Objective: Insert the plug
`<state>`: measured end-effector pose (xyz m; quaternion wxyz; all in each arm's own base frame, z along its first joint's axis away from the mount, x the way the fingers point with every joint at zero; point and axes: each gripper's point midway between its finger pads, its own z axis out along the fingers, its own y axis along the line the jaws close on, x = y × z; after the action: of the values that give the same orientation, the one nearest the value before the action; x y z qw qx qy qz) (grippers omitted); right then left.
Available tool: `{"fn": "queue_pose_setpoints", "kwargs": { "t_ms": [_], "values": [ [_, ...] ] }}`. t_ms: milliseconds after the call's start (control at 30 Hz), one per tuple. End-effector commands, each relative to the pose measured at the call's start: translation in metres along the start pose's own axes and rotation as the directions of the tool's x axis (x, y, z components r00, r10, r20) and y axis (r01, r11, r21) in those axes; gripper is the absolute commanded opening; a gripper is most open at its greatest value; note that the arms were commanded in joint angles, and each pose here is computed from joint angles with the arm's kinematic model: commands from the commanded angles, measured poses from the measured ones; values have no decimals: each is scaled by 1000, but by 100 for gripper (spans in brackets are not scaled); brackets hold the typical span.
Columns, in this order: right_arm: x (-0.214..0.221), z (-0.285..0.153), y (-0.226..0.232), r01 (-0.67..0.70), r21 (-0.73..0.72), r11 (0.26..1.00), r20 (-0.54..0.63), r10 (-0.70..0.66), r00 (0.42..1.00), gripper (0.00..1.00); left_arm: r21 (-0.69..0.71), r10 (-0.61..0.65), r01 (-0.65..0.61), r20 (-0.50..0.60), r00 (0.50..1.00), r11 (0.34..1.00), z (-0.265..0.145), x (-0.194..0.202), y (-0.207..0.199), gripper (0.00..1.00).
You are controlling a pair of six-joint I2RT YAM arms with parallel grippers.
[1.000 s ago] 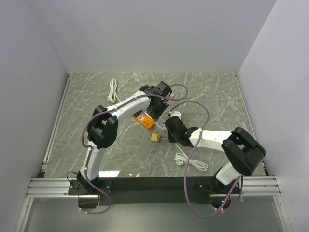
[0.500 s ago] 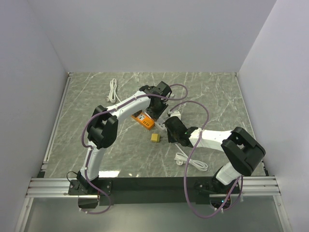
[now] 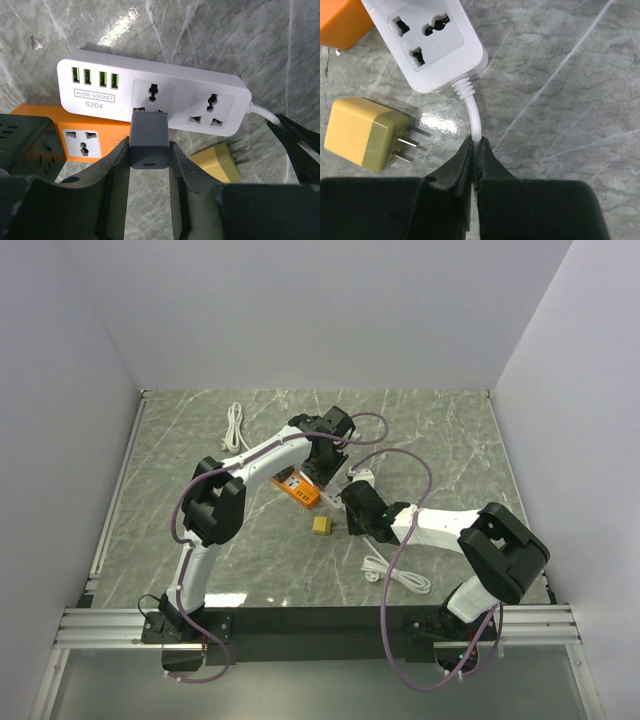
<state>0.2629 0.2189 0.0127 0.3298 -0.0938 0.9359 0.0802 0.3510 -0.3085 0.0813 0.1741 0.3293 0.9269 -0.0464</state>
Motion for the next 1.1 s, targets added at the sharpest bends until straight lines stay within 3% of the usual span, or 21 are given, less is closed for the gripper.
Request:
{"fn": "queue_pose_setpoints", "kwargs": {
  "t_ms": [0, 833, 1067],
  "values": [
    [27, 3, -5, 33, 20, 999, -97, -31, 995, 0, 14, 6, -6, 13, 1000, 1000, -6, -5, -1, 1],
    [28, 3, -3, 36, 15, 999, -98, -35, 995, 0, 15, 22, -20, -133, 991, 1000, 42, 15, 5, 1],
    [29, 3, -4, 38, 17, 999, -104, -36, 994, 0, 32, 42, -39, -121, 992, 999, 49, 12, -7, 1]
  ]
}}
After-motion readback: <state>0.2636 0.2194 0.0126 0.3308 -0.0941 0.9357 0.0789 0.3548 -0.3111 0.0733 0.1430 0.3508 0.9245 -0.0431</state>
